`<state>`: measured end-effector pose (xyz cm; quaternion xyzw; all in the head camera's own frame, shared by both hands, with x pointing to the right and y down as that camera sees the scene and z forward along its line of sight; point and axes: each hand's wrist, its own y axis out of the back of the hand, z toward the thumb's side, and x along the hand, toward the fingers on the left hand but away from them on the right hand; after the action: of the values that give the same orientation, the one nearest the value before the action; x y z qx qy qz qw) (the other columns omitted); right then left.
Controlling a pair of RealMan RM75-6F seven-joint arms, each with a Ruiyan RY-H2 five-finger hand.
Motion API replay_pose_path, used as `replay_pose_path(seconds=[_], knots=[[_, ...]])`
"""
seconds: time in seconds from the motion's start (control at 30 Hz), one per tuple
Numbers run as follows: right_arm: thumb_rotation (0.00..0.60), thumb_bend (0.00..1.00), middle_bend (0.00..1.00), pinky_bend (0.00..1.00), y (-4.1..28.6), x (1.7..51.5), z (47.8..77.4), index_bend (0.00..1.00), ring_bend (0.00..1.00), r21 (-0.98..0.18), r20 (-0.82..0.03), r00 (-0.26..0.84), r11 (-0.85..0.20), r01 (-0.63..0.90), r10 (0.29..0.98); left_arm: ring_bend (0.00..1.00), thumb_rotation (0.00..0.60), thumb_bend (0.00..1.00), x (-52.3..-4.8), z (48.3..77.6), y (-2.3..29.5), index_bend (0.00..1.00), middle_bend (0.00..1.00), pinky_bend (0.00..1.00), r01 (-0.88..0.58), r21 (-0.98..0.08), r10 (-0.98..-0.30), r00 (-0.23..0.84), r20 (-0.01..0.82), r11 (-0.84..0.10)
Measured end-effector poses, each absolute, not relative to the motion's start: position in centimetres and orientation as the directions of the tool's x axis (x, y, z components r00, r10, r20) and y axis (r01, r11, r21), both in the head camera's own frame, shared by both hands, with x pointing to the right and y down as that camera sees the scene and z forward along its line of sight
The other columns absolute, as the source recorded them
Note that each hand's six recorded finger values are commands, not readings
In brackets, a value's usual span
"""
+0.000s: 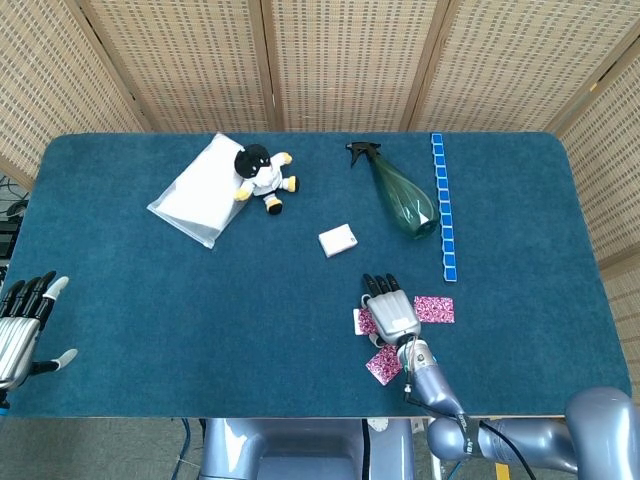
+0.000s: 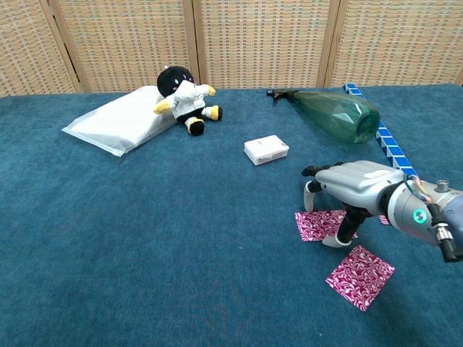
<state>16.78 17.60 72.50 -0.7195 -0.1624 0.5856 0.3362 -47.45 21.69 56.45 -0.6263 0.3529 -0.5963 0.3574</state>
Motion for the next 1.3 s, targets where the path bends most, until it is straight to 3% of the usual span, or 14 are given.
replay_pose_path(seconds=[0.77, 1.3], knots=[[0.6, 0.36, 0.0, 0.0, 18.0, 16.7, 70.2, 0.54, 0.0, -0.704, -0.702, 0.329, -0.685, -0.188, 0.631, 0.0, 0.6, 0.0, -47.4, 56.5, 21.7, 0.0, 0.0, 0.0, -0.009, -0.867, -0.866, 0.036, 0.498, -0.499], [0.6, 0.36, 0.0, 0.0, 22.0, 17.5, 68.2, 0.54, 0.0, -0.723, -0.681, 0.448, -0.626, -0.292, 0.579, 0.0, 0.6, 0.0, -47.4, 56.5, 21.7, 0.0, 0.0, 0.0, -0.007, -0.867, -0.867, 0.035, 0.497, -0.498]])
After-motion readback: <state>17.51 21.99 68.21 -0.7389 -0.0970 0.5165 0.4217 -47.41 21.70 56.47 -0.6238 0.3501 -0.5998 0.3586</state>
